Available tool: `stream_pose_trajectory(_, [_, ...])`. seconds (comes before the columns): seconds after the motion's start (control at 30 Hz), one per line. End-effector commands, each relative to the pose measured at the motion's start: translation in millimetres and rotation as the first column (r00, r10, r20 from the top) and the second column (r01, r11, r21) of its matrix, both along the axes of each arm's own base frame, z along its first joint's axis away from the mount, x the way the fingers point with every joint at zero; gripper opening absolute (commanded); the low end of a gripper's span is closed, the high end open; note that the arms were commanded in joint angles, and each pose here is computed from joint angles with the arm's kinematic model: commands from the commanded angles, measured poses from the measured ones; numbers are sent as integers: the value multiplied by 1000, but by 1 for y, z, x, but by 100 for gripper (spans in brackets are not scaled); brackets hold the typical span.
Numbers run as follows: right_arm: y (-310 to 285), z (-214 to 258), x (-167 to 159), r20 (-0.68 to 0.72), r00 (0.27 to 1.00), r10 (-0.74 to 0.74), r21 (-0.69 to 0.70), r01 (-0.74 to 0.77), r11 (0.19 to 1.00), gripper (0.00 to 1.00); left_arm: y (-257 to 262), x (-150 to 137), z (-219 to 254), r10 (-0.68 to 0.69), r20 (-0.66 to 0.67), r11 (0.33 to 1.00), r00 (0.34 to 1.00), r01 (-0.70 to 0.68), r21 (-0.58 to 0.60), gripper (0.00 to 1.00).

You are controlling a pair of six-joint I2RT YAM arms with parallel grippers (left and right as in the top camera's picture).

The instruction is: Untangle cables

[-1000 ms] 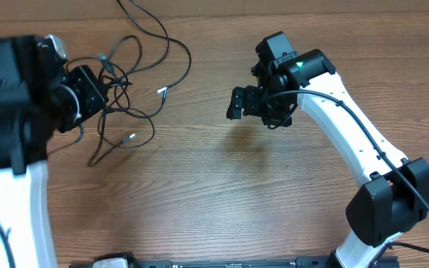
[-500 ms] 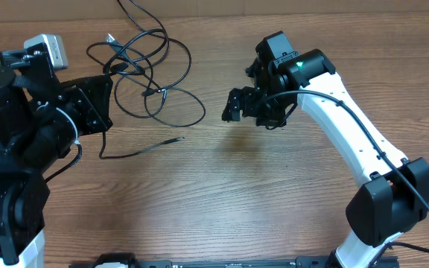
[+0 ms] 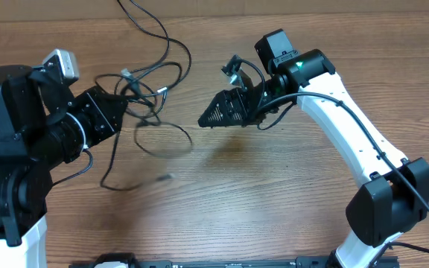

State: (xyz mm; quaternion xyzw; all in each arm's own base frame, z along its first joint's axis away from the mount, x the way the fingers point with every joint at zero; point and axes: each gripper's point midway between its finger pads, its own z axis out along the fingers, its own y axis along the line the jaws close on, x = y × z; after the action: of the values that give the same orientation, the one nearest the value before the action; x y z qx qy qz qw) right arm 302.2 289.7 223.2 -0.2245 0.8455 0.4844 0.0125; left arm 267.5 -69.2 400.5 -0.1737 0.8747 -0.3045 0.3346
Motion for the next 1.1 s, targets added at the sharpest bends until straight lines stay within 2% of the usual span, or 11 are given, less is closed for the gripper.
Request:
stream_pose_trajectory(0.0, [9, 8, -8, 41, 997, 68, 74, -71, 995, 100, -18, -6, 14, -70, 21, 993, 997, 72, -90, 4])
stream_pose_trajectory(0.23, [17, -14, -24, 65, 991, 114, -69, -110, 992, 100, -21, -2, 23, -59, 38, 988, 998, 64, -141, 4])
stream_pose_trajectory(0.37, [25, -21, -34, 87, 985, 151, -121, -140, 983, 96, -20, 0, 24, -54, 45, 989, 998, 59, -136, 4])
stream_pose_trajectory(0.43, [29, -24, -37, 99, 981, 165, -139, -150, 979, 88, -20, 0, 23, -54, 44, 989, 998, 60, -136, 4])
stream_pose_trajectory(0.53, [33, -25, -40, 116, 977, 179, -148, -161, 976, 65, -20, -1, 23, -54, 40, 989, 998, 59, -136, 4])
stream_pose_trajectory(0.7, [34, -25, -36, 124, 978, 168, -148, -149, 978, 47, -20, -4, 18, -54, 16, 989, 998, 56, -137, 4])
stream_pose_trajectory(0.87, [30, -34, -18, 112, 993, 48, -229, -22, 973, 5, -20, -6, 15, -54, -1, 989, 999, 54, -139, 4])
stream_pose_trajectory(0.97, [23, -42, -6, 113, 993, -36, -298, 69, 952, 4, -20, -6, 14, -52, -5, 989, 999, 50, -136, 4])
stream_pose_trajectory(1.07, [9, -53, 8, 119, 978, -169, -401, 203, 894, 4, -14, -6, 10, -19, -19, 994, 1000, 17, -111, 4])
